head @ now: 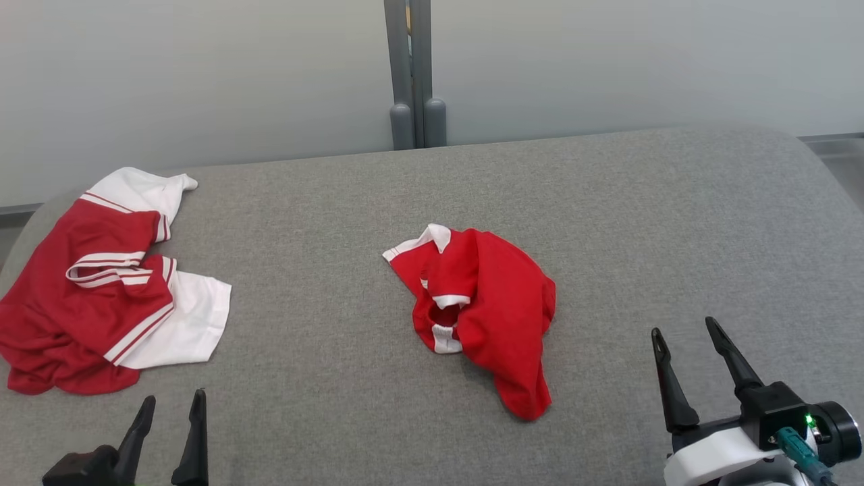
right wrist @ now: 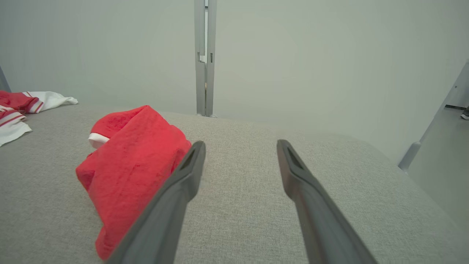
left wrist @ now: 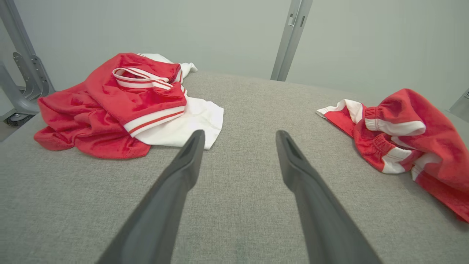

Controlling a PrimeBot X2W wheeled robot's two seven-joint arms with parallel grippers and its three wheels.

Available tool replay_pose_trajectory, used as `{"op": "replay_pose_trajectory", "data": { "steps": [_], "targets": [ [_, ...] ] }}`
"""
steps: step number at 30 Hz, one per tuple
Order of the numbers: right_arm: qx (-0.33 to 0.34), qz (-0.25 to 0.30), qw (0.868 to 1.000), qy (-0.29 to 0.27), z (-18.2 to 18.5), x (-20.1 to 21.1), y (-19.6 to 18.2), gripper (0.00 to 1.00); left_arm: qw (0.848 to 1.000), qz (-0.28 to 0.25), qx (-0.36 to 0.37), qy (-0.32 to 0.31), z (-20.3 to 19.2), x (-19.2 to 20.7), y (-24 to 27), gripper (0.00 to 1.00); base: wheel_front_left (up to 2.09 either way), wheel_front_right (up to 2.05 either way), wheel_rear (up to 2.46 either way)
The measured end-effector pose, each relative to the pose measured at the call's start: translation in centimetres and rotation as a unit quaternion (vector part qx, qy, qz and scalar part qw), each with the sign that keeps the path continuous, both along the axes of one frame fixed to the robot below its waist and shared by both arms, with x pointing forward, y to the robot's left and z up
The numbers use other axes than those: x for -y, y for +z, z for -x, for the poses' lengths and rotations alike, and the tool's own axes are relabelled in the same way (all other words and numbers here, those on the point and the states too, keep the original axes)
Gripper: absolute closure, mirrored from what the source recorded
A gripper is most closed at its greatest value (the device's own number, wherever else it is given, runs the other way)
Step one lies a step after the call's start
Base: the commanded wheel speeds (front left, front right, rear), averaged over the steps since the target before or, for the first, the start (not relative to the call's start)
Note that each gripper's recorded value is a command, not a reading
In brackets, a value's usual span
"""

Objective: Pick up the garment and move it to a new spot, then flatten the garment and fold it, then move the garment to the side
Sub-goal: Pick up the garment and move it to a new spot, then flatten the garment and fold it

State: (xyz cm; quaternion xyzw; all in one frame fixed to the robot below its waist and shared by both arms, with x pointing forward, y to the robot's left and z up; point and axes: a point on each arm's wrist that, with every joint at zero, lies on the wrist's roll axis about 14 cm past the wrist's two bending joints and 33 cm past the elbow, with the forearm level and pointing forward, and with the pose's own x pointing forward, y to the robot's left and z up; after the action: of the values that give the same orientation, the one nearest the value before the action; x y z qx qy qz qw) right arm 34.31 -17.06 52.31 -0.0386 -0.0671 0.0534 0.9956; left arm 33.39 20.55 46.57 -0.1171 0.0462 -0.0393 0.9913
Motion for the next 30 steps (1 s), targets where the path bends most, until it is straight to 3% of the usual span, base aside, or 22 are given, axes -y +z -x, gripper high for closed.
{"op": "replay_pose_trajectory", "data": {
  "steps": [13, 30],
  "targets": [
    [-0.019, -0.007, 1.0, -0.023, 0.8, 1.5, -1.2, 0.0, 1.0, -0.017, 0.016, 0.016, 1.0, -1.0, 0.0, 0.0, 0.0, 0.0, 0.0],
    [-0.028, -0.017, 0.999, -0.026, 1.0, 1.6, -1.8, 0.0, 1.0, -0.003, 0.022, -0.016, 0.8, 1.2, 0.3, 0.0, 0.0, 0.0, 0.0]
  ]
}}
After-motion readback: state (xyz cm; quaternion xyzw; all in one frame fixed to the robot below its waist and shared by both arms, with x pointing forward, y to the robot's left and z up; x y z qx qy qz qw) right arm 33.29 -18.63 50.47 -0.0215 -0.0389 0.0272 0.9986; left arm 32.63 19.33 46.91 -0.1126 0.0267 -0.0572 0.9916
